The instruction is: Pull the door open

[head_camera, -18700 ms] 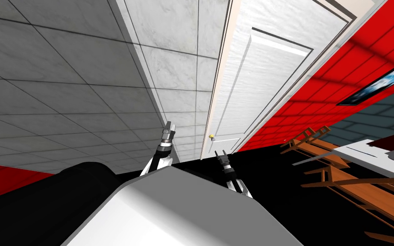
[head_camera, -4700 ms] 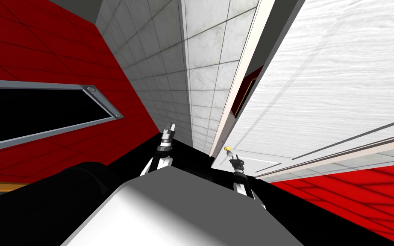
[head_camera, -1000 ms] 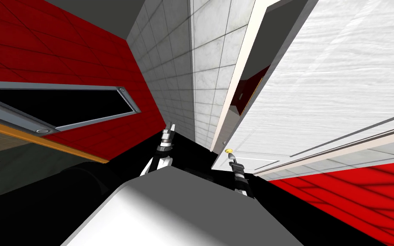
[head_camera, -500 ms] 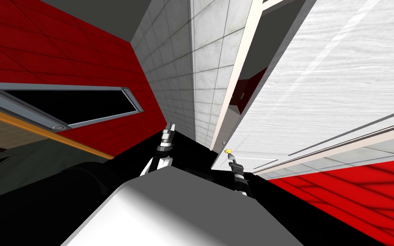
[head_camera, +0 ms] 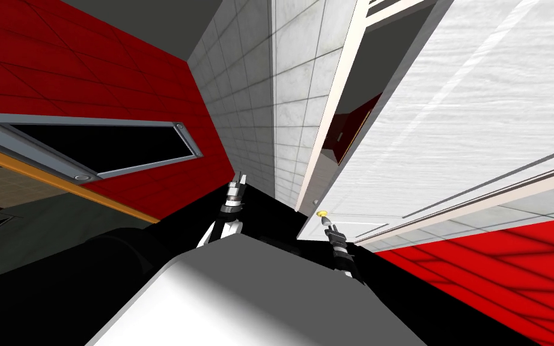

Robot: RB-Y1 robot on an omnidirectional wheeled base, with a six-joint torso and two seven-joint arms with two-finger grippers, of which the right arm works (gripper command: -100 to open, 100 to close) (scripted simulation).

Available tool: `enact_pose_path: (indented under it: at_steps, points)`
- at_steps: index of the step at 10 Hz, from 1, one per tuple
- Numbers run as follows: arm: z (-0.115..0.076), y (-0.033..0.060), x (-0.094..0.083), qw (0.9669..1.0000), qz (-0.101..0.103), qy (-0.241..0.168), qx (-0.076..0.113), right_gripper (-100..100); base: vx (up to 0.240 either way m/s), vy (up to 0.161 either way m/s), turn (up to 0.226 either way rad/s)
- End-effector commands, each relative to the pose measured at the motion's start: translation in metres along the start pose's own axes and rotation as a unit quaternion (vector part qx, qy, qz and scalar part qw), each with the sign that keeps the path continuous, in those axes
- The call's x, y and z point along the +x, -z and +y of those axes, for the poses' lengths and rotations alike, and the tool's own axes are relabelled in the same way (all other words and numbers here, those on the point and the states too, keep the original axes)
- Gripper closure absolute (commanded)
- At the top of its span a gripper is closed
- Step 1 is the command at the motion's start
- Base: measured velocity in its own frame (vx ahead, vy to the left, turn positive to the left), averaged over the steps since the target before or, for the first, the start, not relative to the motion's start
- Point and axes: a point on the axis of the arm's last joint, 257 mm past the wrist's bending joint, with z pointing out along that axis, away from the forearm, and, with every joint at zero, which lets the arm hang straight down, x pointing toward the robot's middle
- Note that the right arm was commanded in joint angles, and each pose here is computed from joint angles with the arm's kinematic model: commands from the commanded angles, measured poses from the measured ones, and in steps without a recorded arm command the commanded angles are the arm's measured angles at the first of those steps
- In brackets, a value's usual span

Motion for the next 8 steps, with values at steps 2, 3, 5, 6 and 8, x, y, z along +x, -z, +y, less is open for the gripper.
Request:
enact_pose_path:
  at_steps: [2,3,5,6,8]
  points:
    - [0.01,-0.0023,0.0,1.0,-0.008,-0.003,-0.002,-100,0.031,0.07,-0.017]
    - [0.01,-0.0023,0.0,1.0,-0.008,-0.003,-0.002,100,0.005,-0.026,0.012]
    - [0.01,-0.0023,0.0,1.0,-0.008,-0.003,-0.002,100,-0.009,-0.01,0.007]
    - [0.01,-0.0023,0.0,1.0,-0.008,-0.003,-0.002,100,-0.005,-0.006,-0.003]
    - [0.01,-0.0023,0.0,1.0,-0.008,-0.003,-0.002,100,0.0,0.0,0.0]
